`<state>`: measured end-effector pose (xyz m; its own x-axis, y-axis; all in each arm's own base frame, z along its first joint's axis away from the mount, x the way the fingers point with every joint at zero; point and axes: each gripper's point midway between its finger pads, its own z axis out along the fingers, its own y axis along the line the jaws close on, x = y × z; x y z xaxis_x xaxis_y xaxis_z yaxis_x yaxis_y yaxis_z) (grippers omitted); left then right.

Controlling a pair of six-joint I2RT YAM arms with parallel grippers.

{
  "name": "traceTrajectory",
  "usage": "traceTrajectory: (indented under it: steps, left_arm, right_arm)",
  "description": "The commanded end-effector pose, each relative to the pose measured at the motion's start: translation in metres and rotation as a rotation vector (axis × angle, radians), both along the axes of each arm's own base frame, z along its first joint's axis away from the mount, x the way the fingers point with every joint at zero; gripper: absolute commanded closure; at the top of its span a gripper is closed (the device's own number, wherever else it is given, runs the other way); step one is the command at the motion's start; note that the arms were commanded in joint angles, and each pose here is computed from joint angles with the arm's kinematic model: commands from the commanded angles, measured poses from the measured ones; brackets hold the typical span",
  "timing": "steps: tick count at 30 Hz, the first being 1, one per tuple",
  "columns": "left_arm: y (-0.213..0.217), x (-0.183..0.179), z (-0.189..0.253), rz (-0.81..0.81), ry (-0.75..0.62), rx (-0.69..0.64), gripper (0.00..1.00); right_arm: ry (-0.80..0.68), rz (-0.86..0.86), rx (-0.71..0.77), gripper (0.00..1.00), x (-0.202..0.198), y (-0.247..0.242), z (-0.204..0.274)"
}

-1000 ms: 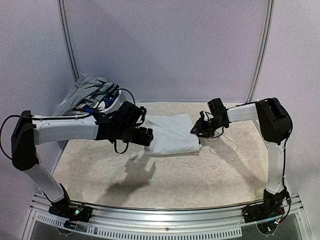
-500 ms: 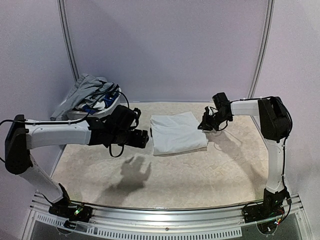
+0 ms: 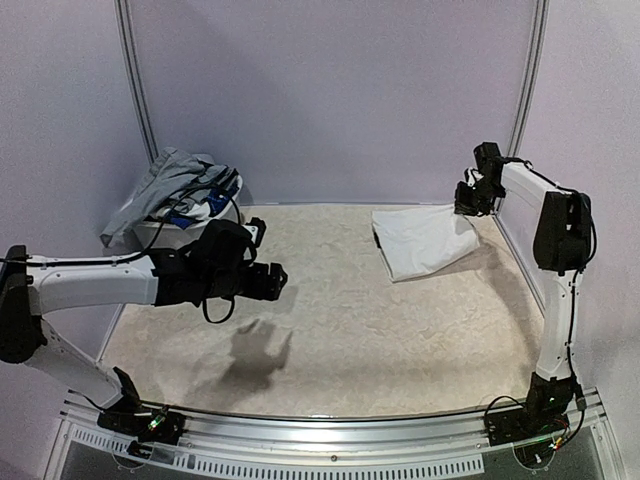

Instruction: Fold and stack the mixed laundry pile

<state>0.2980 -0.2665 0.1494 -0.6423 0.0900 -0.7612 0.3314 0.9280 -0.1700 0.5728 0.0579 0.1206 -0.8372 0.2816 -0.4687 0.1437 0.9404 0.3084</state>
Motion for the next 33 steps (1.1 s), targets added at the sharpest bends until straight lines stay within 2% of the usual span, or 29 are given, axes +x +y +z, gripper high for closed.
traceTrajectory:
  steps: [1,9,20,21,23,26,29,33]
  left_arm:
    - [-0.002,-0.003,0.004,-0.01,-0.022,-0.022,0.15]
    - [-0.001,-0.004,-0.002,-0.013,-0.019,-0.011,0.15]
    - [-0.008,0.0,-0.012,-0.016,0.004,-0.01,0.15]
    - [-0.009,0.0,-0.013,-0.016,0.005,-0.009,0.15]
    - [-0.008,0.0,-0.013,-0.014,0.004,-0.007,0.15]
    - [-0.009,0.001,-0.011,-0.013,0.002,-0.008,0.15]
    - [-0.007,0.001,-0.01,-0.008,0.001,-0.004,0.15]
    - [-0.006,0.001,-0.009,-0.005,-0.001,-0.006,0.15]
  right_arm:
    - [0.053,-0.113,-0.089,1.0,0.008,-0.071,-0.019]
    - [-0.002,-0.258,-0.092,1.0,0.031,-0.137,-0.015]
    - [-0.109,-0.279,-0.217,1.0,0.06,-0.167,-0.009]
    - [-0.115,-0.276,-0.217,0.94,0.062,-0.167,-0.01]
    - [-0.12,-0.284,-0.229,0.7,0.064,-0.169,-0.012]
    - [-0.127,-0.31,-0.257,0.49,0.063,-0.177,-0.006]
    - [-0.154,-0.333,-0.264,0.4,0.063,-0.18,0.013]
    - [-0.241,-0.358,-0.243,0.33,0.058,-0.179,0.068]
